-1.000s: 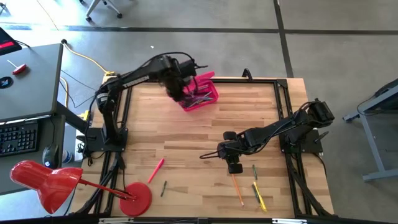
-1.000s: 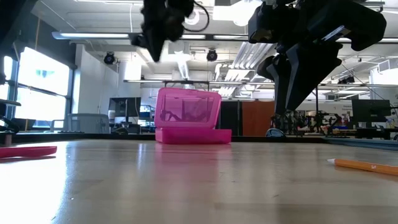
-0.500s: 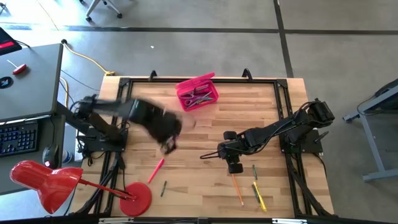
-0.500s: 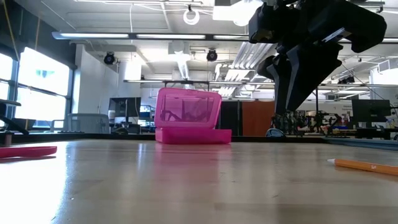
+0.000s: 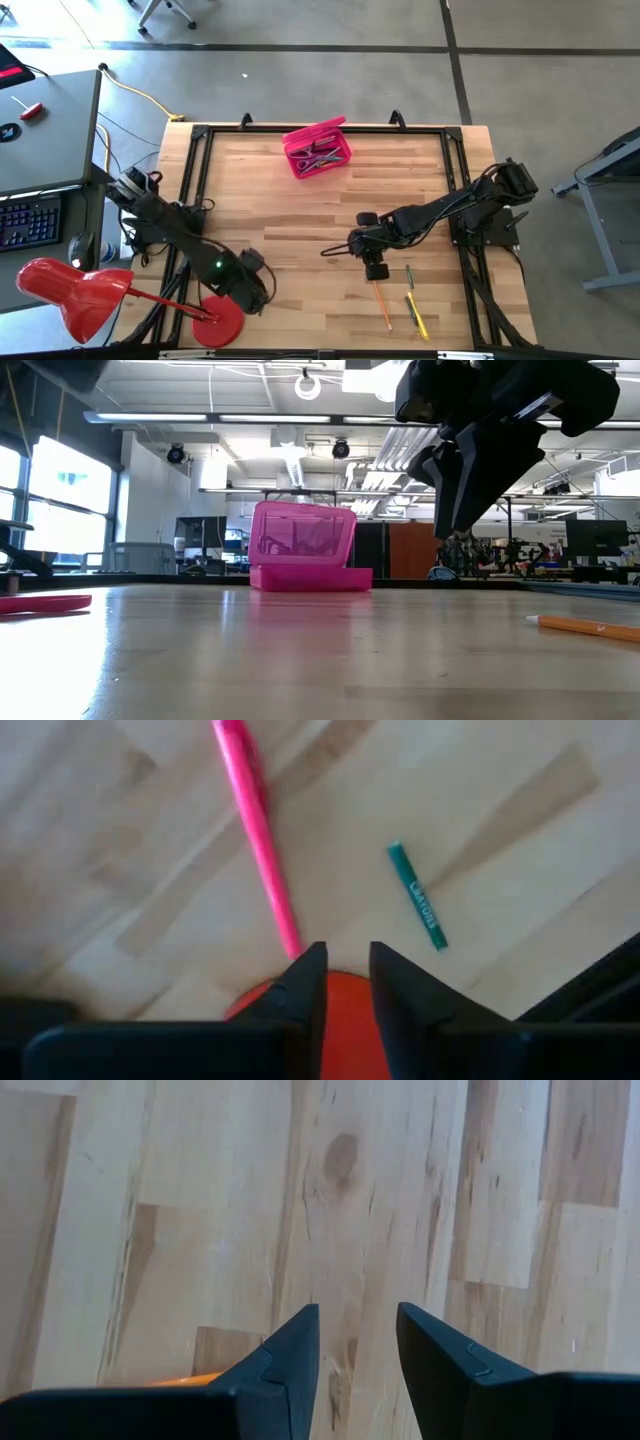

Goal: Pick & place school supplies into a supply box
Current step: Put the pink pen into the pink supply box

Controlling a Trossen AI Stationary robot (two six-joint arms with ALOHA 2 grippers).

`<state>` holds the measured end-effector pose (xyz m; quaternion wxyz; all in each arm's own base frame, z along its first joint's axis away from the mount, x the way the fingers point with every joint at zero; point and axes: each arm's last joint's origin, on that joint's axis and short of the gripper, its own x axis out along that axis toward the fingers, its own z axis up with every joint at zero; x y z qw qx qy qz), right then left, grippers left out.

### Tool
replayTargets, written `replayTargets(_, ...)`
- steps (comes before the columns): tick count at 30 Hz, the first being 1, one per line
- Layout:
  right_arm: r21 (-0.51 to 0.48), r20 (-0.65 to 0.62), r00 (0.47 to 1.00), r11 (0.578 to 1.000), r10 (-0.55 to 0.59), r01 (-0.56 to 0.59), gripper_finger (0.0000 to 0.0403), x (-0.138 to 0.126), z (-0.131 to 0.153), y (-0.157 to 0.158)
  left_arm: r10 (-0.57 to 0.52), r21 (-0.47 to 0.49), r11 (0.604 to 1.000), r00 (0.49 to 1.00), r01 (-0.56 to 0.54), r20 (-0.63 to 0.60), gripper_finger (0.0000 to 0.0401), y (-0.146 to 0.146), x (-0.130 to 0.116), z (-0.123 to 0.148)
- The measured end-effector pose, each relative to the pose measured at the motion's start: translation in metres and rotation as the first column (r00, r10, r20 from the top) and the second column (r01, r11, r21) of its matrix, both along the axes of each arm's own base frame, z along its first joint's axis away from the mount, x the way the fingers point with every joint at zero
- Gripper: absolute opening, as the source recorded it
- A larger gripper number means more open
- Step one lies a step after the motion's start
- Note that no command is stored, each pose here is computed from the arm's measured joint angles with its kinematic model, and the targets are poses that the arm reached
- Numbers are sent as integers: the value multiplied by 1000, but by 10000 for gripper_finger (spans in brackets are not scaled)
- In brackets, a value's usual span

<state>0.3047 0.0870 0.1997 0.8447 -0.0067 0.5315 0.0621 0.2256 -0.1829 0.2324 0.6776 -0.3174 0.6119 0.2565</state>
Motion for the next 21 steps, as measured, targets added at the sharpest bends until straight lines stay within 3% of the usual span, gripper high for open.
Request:
replayTargets(3,3,0,1000,1000,2,-2,114,0,0,0,14,-9,1000,1000,-14,22,140,2,0,-18)
replayTargets(9,4,3,1000,1000,1,-1,114,0,0,0,159,103,983,987,-155,-37,176,20,-14,-49)
replayTargets(11,4,4,1000,1000,2,-2,114,0,0,0,168,108,981,985,-162,-41,176,23,-17,-58)
replayTargets(18,3,4,1000,1000,2,-2,114,0,0,0,130,-7,991,990,-130,57,151,19,-14,-79)
replayTargets(21,3,6,1000,1000,3,-3,114,1,0,0,130,4,991,990,-131,54,137,22,-17,-84)
